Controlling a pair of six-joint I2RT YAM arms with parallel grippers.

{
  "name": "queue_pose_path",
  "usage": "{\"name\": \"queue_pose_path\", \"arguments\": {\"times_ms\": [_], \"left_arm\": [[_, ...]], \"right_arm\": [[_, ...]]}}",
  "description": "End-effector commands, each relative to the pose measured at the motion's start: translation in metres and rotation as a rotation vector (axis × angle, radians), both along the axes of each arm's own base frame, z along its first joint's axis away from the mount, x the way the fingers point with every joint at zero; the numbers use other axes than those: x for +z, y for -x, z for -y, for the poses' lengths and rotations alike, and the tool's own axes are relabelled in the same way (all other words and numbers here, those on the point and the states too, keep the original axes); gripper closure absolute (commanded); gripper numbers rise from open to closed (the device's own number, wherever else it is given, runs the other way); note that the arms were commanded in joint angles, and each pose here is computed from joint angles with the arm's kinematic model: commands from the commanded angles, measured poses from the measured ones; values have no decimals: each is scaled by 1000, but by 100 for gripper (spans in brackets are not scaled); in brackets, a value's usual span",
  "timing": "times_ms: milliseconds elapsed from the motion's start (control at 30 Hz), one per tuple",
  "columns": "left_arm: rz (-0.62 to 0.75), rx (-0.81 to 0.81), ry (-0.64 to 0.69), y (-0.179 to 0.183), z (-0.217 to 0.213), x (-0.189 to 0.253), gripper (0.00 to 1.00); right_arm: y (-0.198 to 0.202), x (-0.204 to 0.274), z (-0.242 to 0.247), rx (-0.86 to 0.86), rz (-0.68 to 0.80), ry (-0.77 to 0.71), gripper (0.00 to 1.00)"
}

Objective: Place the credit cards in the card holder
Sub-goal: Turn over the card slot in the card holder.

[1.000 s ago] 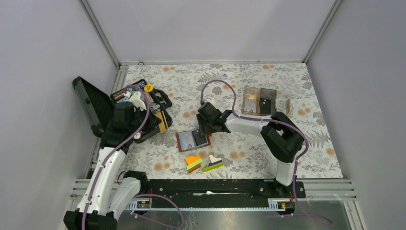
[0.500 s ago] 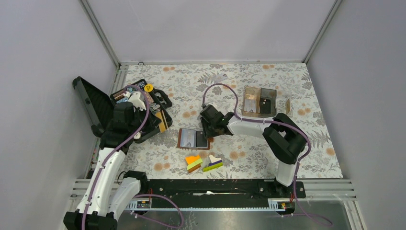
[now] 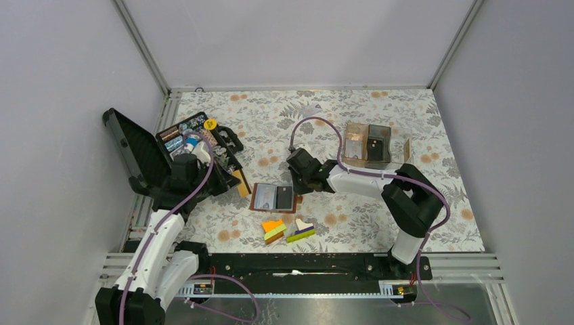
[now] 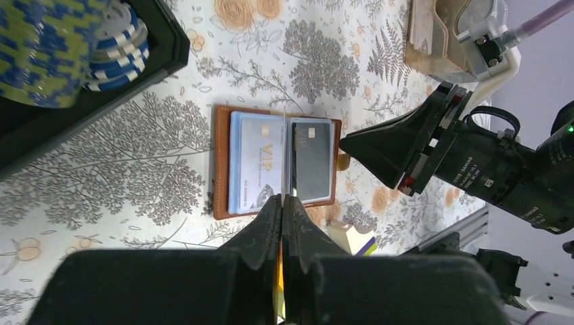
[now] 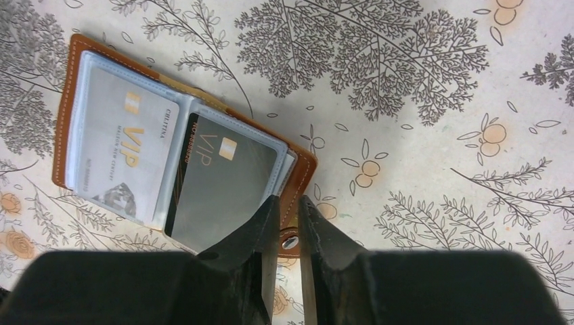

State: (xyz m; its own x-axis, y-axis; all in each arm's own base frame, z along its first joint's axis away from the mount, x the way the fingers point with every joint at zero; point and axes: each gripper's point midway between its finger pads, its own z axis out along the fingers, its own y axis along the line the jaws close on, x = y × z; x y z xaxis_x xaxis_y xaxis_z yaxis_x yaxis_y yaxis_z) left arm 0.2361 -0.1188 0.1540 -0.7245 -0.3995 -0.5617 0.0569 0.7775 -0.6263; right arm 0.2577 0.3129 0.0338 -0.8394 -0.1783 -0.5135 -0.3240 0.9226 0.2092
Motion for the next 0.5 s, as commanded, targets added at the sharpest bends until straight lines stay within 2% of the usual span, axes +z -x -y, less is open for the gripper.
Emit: {"name": "queue_pose_path", "arguments": {"times_ms": [0, 167, 367, 467], "left_arm": [[42, -14, 115, -8, 16, 11, 100], [7, 22, 120, -10, 18, -11, 100], [-27, 49, 161, -15, 26, -30, 100], [-29, 51, 146, -14, 30, -33, 100]], "right_arm": [[2, 4, 7, -19, 24, 16, 78], [6, -1, 13, -31, 11, 27, 78], [10, -6, 19, -38, 21, 18, 71], [7, -9, 20, -33, 27, 27, 73]]}}
